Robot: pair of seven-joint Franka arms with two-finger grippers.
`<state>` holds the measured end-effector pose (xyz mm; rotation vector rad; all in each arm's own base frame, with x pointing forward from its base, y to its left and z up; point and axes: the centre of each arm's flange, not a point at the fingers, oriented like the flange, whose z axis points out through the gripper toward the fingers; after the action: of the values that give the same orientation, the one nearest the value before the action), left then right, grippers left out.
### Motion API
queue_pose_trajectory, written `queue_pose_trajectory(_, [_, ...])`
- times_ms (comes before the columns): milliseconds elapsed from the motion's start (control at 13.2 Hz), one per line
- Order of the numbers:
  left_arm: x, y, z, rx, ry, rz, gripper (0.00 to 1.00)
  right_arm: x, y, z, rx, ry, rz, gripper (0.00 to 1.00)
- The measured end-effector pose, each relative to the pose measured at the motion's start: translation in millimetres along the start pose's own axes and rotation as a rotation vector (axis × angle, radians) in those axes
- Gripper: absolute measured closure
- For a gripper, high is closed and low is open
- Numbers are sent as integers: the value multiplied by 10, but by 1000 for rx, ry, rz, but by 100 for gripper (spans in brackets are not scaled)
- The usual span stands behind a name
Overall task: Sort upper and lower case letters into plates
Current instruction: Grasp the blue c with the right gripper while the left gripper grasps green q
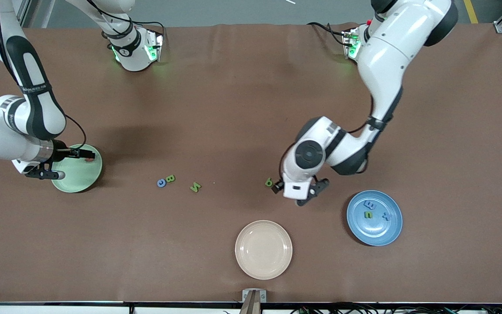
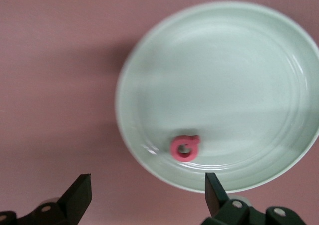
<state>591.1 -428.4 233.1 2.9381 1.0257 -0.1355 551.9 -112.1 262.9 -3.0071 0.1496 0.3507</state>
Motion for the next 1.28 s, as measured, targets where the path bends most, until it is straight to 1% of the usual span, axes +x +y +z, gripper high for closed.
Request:
queue_pose_trajectory(76, [-132, 65, 56, -16, -1, -19, 11, 38, -184, -115, -7, 10, 7, 0])
queue_pose_trajectory(151, [-213, 107, 112, -29, -3, -43, 21, 66, -400, -165, -15, 17, 22, 0])
queue_pose_trajectory(378, [-268, 175, 225, -56, 14, -106, 23, 72, -1164, -106, -41, 24, 95, 0])
queue_pose_trajectory(529, [-283, 209, 288, -57, 36, -120, 25, 46, -1752, -69, -50, 65, 197, 0])
queue_pose_trajectory(680, [-326, 220, 348, -51, 41, -132, 27, 17, -2193, 15, -43, 110, 322, 0])
queue_pose_trajectory(756, [-334, 222, 379, -48, 42, -152, 27, 21, -2341, 95, -36, 129, 386, 0])
queue_pose_trajectory(831, [-326, 224, 412, -47, 49, -167, 30, 43, -2440, 198, -26, 147, 457, 0])
queue_pose_trajectory(982, [-305, 216, 485, -39, 77, -180, 33, 121, -2495, 408, -3, 173, 607, 0])
queue_pose_trajectory(1133, [-305, 218, 524, -40, 87, -193, 34, 209, -2475, 567, 8, 176, 725, 0])
queue_pose_trajectory(1284, [-300, 218, 548, -40, 90, -193, 36, 292, -2516, 659, 28, 172, 803, 0])
